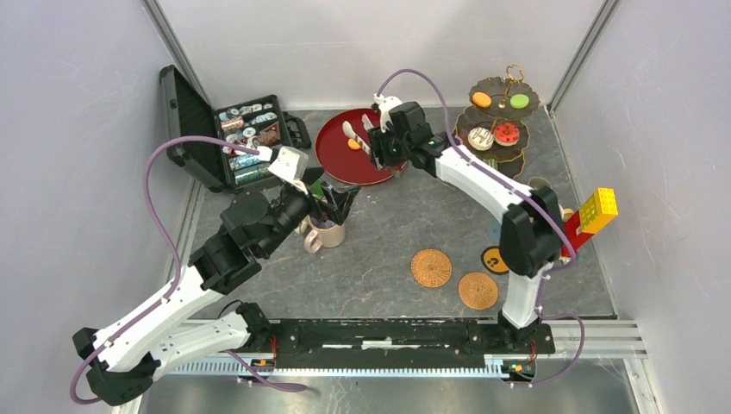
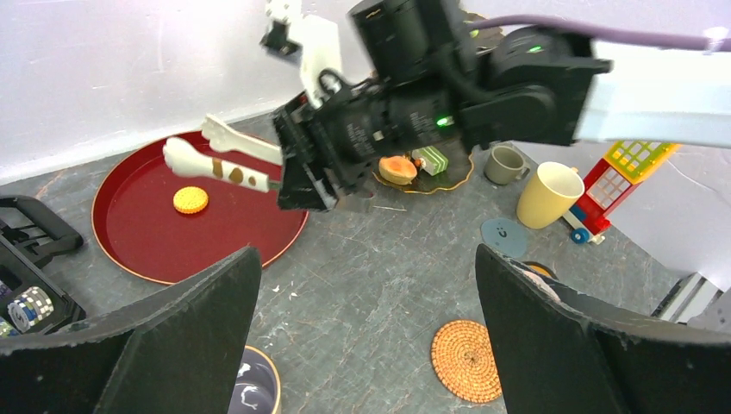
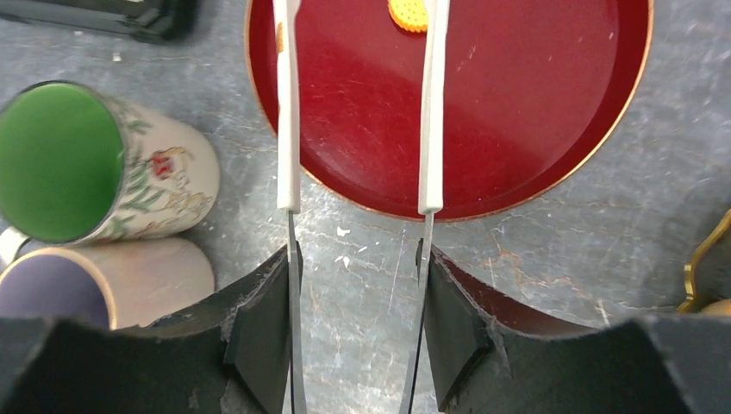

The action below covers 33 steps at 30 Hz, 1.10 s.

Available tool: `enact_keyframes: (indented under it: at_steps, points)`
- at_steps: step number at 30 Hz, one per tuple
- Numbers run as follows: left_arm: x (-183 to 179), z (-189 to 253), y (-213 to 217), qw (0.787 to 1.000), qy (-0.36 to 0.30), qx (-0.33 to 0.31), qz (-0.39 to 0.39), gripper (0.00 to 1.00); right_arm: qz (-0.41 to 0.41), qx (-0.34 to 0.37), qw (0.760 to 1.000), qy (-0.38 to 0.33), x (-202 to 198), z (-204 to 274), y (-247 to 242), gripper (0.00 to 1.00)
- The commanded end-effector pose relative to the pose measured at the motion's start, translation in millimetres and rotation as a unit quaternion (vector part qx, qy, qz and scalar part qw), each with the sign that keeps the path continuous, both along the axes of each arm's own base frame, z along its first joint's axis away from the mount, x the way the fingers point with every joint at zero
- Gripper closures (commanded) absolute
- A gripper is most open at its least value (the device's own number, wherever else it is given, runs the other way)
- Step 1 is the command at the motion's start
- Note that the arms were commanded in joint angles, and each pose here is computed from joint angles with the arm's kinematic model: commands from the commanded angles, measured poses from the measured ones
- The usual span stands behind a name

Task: Serve the afternoon tea

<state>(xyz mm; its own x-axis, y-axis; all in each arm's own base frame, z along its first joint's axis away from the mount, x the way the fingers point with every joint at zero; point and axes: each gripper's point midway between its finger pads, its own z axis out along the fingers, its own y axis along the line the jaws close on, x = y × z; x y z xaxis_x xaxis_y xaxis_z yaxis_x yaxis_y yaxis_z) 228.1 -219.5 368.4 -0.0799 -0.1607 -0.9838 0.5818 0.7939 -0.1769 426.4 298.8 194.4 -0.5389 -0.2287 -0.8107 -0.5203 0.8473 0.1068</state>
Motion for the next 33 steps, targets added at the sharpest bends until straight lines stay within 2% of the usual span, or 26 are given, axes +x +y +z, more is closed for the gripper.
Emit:
enact_keyframes:
  at_steps: [1, 12, 23, 33]
  points:
    - [2, 9, 2, 1.0, -0.008, -0.011, 0.008, 0.0, -0.027, 0.03, 0.999, 0.005, 29, -4, 17, 0.43]
    - [4, 6, 0, 1.0, -0.006, -0.006, 0.01, 0.0, -0.054, 0.004, 0.998, 0.034, 62, -69, 30, 0.4]
    - [6, 2, -3, 1.0, -0.002, -0.001, 0.008, 0.0, -0.062, -0.009, 0.997, 0.038, 74, -101, 33, 0.39]
    - [6, 0, -5, 1.0, 0.001, 0.0, 0.006, 0.0, -0.072, -0.044, 0.996, 0.036, 78, -121, 23, 0.48]
